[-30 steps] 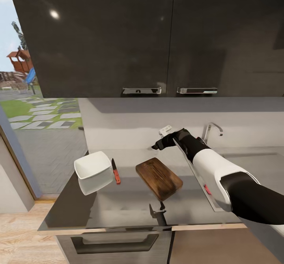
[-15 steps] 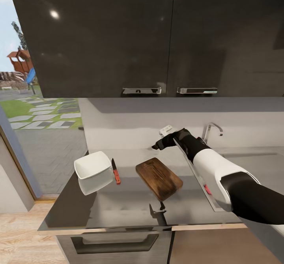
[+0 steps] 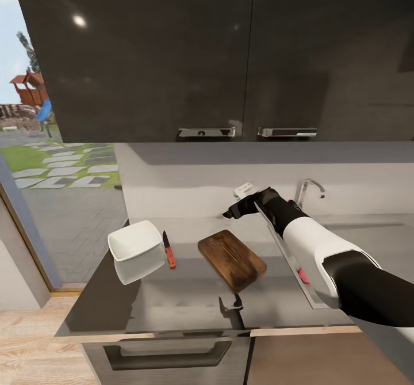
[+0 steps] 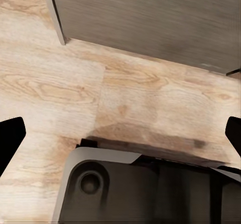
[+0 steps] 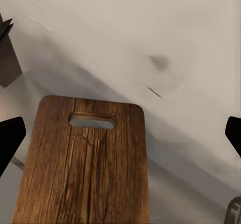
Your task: In the kitchen, take the Vidalia onion out of the sink, dice it on the chopping board with the paring knife, put the diced onion into the bowl on the countertop, then place both the paring knife and the chopping board into the sink.
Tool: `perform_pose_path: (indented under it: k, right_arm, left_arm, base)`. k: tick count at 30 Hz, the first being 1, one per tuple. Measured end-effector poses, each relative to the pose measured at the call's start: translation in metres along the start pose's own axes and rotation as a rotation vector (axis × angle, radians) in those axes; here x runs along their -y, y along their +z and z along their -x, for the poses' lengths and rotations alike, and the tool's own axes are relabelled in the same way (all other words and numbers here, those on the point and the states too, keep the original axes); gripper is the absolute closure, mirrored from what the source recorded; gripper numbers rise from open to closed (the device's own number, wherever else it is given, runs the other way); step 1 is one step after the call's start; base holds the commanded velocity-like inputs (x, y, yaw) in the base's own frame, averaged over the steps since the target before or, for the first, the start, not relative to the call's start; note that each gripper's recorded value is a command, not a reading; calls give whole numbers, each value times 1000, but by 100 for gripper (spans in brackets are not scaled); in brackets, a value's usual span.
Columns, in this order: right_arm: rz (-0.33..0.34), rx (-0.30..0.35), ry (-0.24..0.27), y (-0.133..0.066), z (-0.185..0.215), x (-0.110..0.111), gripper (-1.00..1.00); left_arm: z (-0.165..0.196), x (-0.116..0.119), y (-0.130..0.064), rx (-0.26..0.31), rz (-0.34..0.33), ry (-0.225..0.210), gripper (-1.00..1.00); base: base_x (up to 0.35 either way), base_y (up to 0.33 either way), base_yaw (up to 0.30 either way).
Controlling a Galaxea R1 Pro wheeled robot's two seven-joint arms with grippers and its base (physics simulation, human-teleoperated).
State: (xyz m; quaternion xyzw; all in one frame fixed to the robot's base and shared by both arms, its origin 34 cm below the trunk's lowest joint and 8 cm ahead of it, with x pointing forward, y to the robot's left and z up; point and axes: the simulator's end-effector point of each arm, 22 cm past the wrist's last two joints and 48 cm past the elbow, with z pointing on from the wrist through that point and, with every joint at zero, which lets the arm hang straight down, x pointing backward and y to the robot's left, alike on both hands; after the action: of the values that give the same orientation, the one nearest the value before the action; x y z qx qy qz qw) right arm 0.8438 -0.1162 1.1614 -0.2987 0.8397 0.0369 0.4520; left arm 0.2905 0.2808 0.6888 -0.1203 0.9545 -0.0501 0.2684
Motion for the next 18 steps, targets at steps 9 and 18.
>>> perform_pose_path:
  k: [9, 18]
  right_arm:
    - [6, -26, 8, 8, -13, -1, -100]
    - [18, -56, 19, 18, -29, -3, -100]
  left_arm:
    - [-10, -1, 0, -25, 2, -2, -100]
    - [-20, -1, -1, -49, 4, -4, -100]
  base:
    - [0, 0, 0]
    - [0, 0, 0]
